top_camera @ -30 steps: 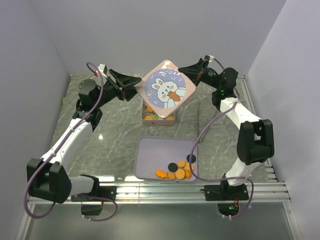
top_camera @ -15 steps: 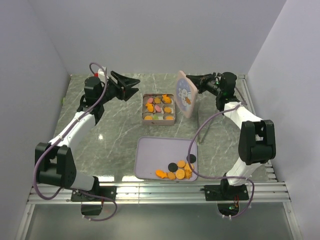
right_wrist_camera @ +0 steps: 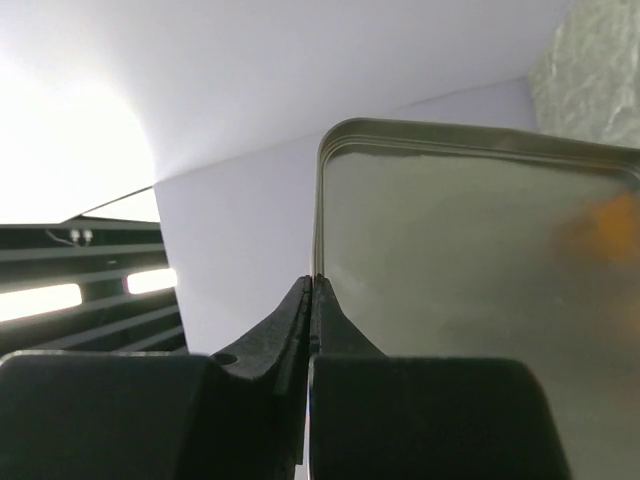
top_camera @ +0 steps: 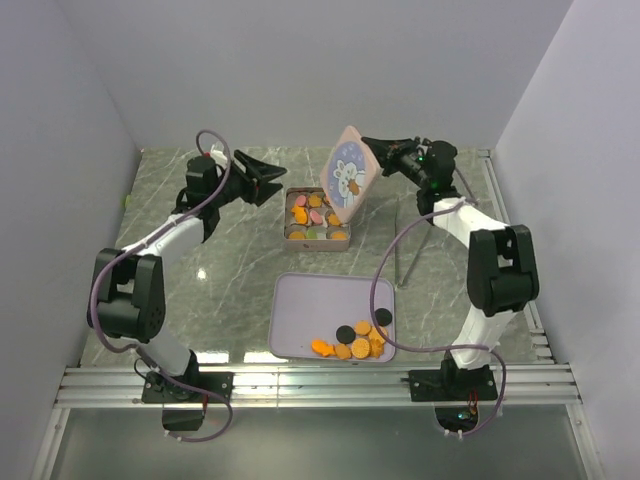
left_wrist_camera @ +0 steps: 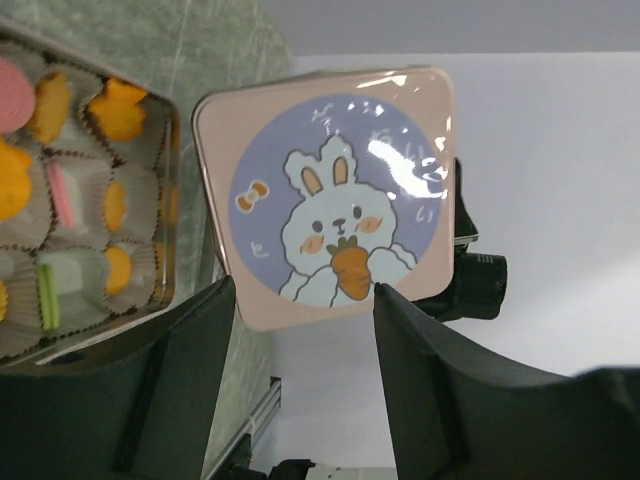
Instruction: Pack the cookies
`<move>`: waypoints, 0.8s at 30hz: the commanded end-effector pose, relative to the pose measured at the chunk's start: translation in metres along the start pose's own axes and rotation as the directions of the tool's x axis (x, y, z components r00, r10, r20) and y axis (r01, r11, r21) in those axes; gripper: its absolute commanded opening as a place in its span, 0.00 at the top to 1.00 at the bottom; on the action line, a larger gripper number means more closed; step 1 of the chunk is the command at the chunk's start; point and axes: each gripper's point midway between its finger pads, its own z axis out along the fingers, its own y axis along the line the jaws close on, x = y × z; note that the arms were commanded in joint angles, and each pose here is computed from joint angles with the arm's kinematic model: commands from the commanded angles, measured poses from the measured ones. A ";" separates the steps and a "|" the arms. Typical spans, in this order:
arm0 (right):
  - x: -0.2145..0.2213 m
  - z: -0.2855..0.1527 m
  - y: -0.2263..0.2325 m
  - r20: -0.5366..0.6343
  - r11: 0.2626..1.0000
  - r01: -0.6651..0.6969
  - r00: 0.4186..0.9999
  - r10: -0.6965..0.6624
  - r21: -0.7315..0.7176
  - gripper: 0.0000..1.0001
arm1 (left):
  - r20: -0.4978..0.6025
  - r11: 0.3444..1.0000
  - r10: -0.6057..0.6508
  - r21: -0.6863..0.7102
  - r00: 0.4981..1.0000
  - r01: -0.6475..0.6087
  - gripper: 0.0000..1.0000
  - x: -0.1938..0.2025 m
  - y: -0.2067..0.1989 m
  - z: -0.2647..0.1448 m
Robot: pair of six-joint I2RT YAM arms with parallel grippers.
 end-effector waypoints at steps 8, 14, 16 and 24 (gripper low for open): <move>0.033 0.066 0.011 -0.043 0.961 -0.187 0.982 0.182 -0.202 1.00 | 0.085 0.999 -0.006 0.041 0.996 0.002 0.37 -0.028 0.032 -0.022; 0.056 0.104 -0.007 -0.090 0.952 -0.240 0.970 0.227 -0.189 1.00 | 0.121 1.000 0.008 -0.017 0.993 -0.006 0.37 -0.038 0.052 -0.048; 0.054 0.113 -0.020 -0.087 0.944 -0.278 0.960 0.266 -0.179 1.00 | 0.114 1.000 0.003 -0.015 0.993 -0.002 0.38 -0.034 0.058 -0.051; 0.059 0.111 -0.049 -0.076 0.945 -0.289 0.957 0.281 -0.151 1.00 | 0.083 0.998 -0.041 -0.050 0.996 0.045 0.37 -0.029 0.089 -0.044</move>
